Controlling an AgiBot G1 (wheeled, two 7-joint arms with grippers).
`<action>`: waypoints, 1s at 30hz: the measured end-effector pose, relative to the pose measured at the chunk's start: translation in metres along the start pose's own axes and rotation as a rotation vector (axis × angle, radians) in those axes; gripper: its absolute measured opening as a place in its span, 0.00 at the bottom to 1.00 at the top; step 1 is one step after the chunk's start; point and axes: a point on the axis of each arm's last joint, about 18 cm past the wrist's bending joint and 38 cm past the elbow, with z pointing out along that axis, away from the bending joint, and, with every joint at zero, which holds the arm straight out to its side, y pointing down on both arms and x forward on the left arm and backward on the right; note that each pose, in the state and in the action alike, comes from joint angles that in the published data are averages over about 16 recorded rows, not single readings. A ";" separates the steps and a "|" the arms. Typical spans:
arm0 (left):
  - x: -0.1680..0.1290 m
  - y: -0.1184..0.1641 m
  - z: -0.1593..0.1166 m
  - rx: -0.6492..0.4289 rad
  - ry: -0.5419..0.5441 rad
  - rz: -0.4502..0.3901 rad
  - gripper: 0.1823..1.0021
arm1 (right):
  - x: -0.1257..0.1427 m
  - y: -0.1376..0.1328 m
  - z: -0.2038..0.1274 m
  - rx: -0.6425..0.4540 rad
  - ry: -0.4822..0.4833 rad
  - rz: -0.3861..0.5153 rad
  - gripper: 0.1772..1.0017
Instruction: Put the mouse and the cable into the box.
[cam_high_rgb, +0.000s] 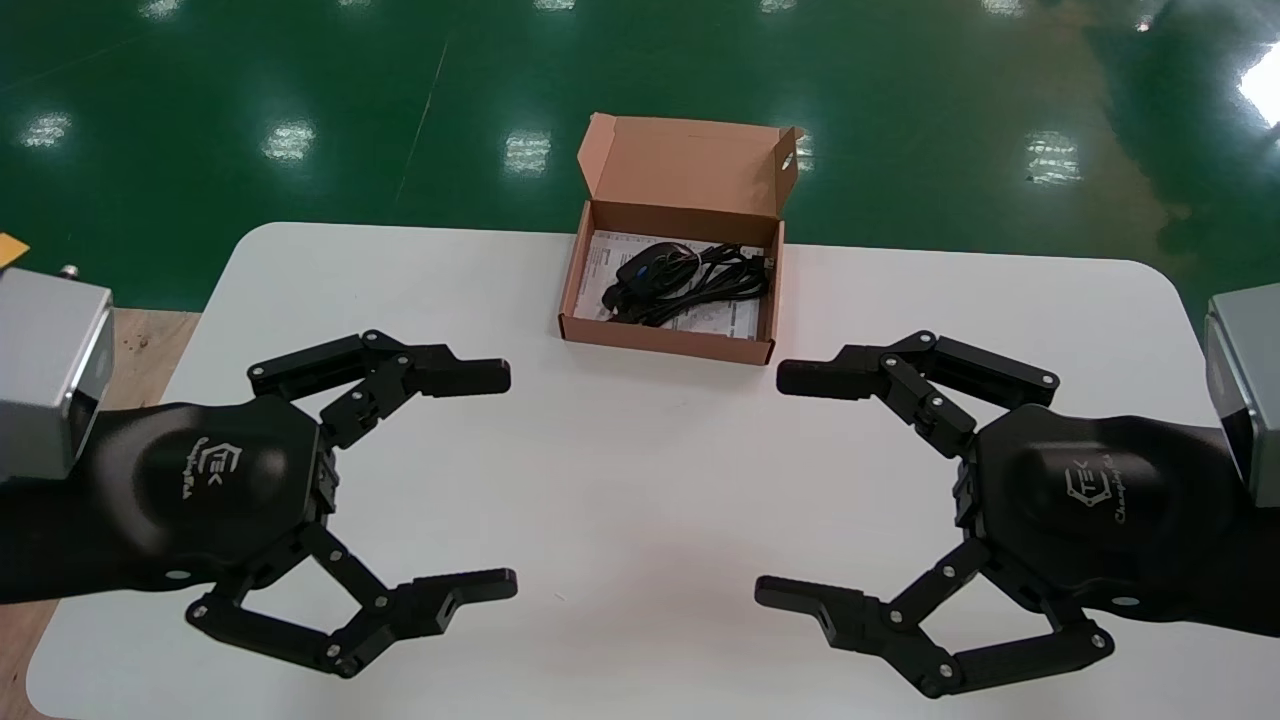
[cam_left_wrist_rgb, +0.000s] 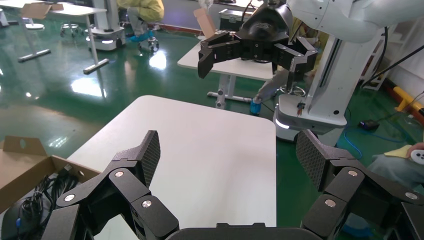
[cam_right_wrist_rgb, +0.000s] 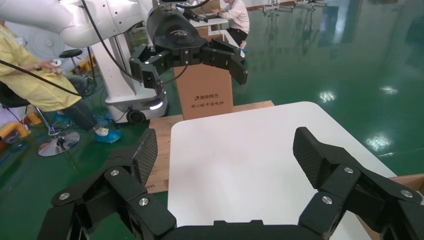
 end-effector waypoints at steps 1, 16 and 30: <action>0.000 0.000 0.000 0.000 0.000 0.000 1.00 | 0.000 0.000 0.000 0.000 0.000 0.000 1.00; 0.000 0.000 0.000 0.000 0.000 0.000 1.00 | 0.000 0.000 0.000 0.000 0.000 0.000 1.00; 0.000 0.000 0.000 0.000 0.000 0.000 1.00 | 0.000 0.000 0.000 0.000 0.000 0.000 1.00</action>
